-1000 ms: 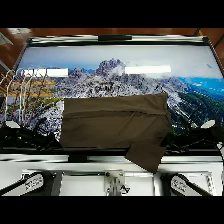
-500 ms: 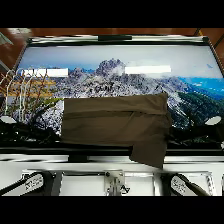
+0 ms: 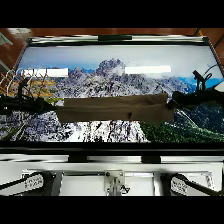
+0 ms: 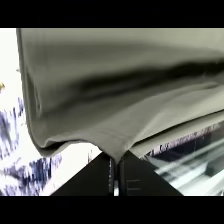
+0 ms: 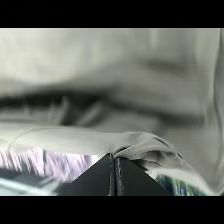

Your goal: Fold the shirts.

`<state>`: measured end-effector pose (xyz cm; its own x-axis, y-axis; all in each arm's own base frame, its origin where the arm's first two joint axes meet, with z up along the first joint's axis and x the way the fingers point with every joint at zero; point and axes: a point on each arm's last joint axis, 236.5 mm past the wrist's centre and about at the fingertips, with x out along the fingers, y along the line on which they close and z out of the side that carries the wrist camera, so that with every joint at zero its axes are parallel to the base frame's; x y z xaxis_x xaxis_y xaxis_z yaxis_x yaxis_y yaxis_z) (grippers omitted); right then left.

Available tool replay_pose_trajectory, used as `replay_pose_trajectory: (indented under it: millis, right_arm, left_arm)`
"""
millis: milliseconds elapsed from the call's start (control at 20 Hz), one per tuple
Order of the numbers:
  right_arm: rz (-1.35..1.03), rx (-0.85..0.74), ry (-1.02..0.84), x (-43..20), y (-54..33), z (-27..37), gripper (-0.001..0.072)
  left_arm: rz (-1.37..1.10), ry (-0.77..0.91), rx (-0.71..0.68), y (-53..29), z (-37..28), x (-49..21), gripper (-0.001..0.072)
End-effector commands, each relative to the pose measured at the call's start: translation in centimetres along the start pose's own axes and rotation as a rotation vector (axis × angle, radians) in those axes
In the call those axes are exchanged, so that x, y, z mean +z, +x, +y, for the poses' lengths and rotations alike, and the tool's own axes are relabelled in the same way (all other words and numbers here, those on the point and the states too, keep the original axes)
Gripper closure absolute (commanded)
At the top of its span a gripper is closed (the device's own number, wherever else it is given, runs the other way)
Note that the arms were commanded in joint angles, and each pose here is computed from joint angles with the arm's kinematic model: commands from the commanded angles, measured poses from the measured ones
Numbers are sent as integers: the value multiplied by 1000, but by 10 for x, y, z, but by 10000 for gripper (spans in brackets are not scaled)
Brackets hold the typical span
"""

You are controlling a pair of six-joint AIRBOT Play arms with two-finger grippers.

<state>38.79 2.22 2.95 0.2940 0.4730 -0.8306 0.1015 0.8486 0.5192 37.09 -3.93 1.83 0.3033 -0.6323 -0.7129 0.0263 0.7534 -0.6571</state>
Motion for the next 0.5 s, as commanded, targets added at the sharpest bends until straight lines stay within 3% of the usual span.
replay_pose_trajectory:
  millis: [0, 450]
  right_arm:
    - [-46, 9, 3, 50, 14, 10, 655]
    - [-16, -14, 70, 80, 87, -26, 653]
  left_arm:
    - [-23, -21, -2, 7, 1, 40, 674]
    - [156, -111, 32, 73, 46, 28, 668]
